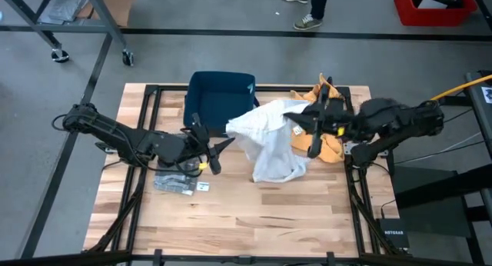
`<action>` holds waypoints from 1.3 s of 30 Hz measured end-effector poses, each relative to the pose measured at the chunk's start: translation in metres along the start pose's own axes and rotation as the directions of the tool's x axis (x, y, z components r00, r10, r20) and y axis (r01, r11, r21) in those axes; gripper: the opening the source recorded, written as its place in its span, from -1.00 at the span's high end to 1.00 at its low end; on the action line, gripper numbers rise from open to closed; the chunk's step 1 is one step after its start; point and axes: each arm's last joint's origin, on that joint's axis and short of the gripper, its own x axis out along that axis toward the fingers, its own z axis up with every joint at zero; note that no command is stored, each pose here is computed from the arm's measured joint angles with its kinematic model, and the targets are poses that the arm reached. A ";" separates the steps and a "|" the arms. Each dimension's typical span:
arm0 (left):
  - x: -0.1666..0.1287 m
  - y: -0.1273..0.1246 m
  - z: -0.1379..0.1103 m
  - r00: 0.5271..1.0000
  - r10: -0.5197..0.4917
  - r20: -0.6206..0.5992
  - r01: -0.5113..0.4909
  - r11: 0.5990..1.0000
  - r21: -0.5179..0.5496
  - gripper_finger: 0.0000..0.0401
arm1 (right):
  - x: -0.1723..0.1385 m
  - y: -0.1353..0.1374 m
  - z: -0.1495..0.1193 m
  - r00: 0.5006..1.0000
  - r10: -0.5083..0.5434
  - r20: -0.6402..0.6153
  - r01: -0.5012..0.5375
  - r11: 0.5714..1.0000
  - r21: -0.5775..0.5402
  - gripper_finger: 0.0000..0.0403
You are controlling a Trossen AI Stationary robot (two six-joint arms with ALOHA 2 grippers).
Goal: Fold towel
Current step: Fold the white patterned towel
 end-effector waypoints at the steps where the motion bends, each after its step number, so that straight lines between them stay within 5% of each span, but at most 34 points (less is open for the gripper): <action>1: 0.001 0.000 -0.003 1.000 0.002 -0.016 -0.002 1.000 0.001 0.31 | -0.002 -0.002 0.006 1.000 -0.001 0.018 0.001 1.000 -0.007 0.98; 11: 0.002 -0.001 -0.015 0.996 0.013 -0.088 -0.016 0.999 -0.032 0.31 | -0.029 -0.020 0.059 0.991 -0.009 0.132 0.015 0.999 -0.040 0.98; 20: 0.004 -0.003 -0.017 0.996 0.014 -0.091 -0.018 0.999 -0.042 0.31 | -0.049 -0.025 0.054 0.971 0.213 -0.106 -0.204 0.974 0.096 0.98; 25: 0.011 -0.010 -0.018 0.998 -0.005 -0.067 0.000 0.997 -0.075 0.31 | -0.049 -0.015 0.039 0.853 0.459 -0.249 -0.410 0.884 0.227 0.98; 30: 0.032 -0.026 -0.021 0.985 -0.173 -0.002 0.173 0.983 -0.068 0.31 | -0.038 -0.002 0.029 0.728 0.608 -0.317 -0.521 0.791 0.321 0.98; 34: 0.051 -0.039 -0.027 0.967 -0.247 0.067 0.246 0.969 0.029 0.31 | -0.025 0.013 0.017 0.569 0.735 -0.368 -0.622 0.678 0.392 0.98; 39: 0.070 -0.039 -0.034 0.972 -0.216 0.094 0.201 0.968 0.152 0.31 | -0.012 0.030 0.001 0.382 0.827 -0.413 -0.677 0.554 0.484 0.98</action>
